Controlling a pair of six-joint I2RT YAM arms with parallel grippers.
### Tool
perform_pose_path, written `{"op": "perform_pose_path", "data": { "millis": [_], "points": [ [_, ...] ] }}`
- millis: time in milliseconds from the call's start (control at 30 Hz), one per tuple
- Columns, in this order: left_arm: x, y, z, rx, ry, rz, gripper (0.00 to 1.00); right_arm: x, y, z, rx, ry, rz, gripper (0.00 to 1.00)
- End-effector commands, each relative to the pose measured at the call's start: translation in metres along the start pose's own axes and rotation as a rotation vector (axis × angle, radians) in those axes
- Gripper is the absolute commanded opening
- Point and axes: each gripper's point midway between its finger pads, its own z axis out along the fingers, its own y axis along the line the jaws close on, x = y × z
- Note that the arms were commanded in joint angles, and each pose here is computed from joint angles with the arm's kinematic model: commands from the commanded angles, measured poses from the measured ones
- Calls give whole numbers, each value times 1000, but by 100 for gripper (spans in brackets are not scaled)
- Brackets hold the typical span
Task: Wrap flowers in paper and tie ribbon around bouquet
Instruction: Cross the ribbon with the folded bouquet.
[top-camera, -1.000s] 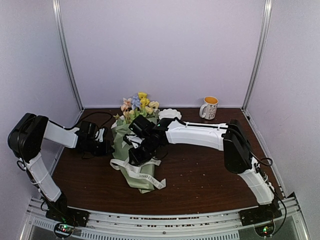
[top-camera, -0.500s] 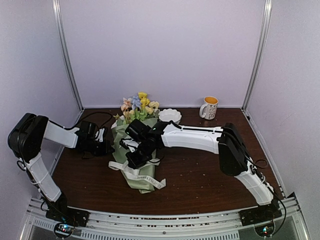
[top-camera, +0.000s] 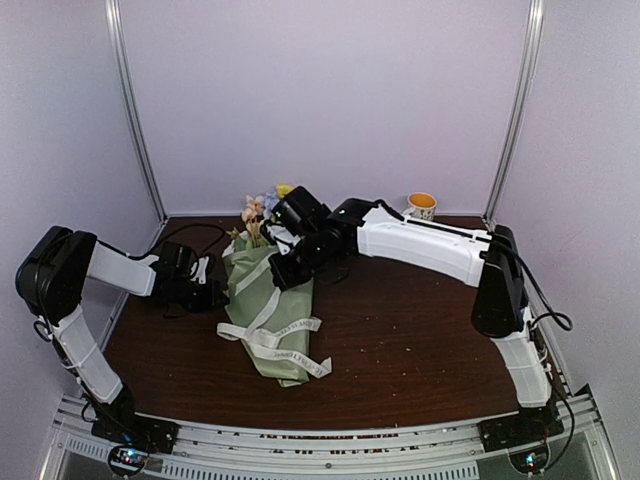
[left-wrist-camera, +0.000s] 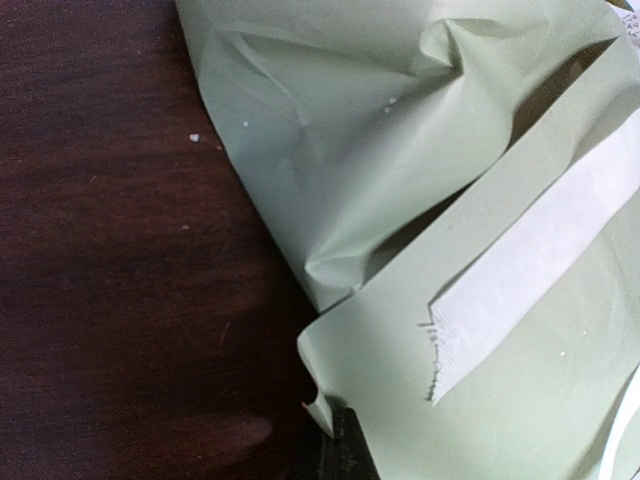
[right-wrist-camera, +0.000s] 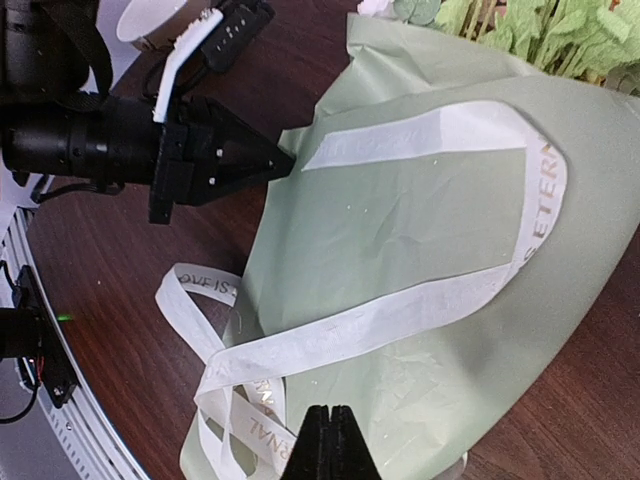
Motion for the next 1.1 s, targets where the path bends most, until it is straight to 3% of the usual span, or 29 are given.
{"op": "perform_pose_path", "data": {
  "millis": [0, 133, 267, 467, 667, 767, 1067],
  "points": [
    [63, 32, 7, -118, 201, -62, 0, -6, -4, -14, 31, -28, -14, 0],
    [62, 33, 7, -118, 199, -62, 0, 20, 2, 9, -15, 58, -5, 0],
    [62, 32, 8, -118, 201, -62, 0, 39, 16, 29, -77, 133, -28, 12],
    [61, 32, 8, -118, 201, -61, 0, 67, 30, 51, -101, 225, -56, 17],
    [62, 33, 8, -118, 203, -63, 0, 79, 39, 60, -137, 258, -49, 19],
    [62, 32, 8, -118, 202, -62, 0, 79, 47, 60, -186, 261, -32, 26],
    [62, 32, 8, -116, 203, -61, 0, 89, 58, 69, -193, 273, -35, 28]
  ]
}}
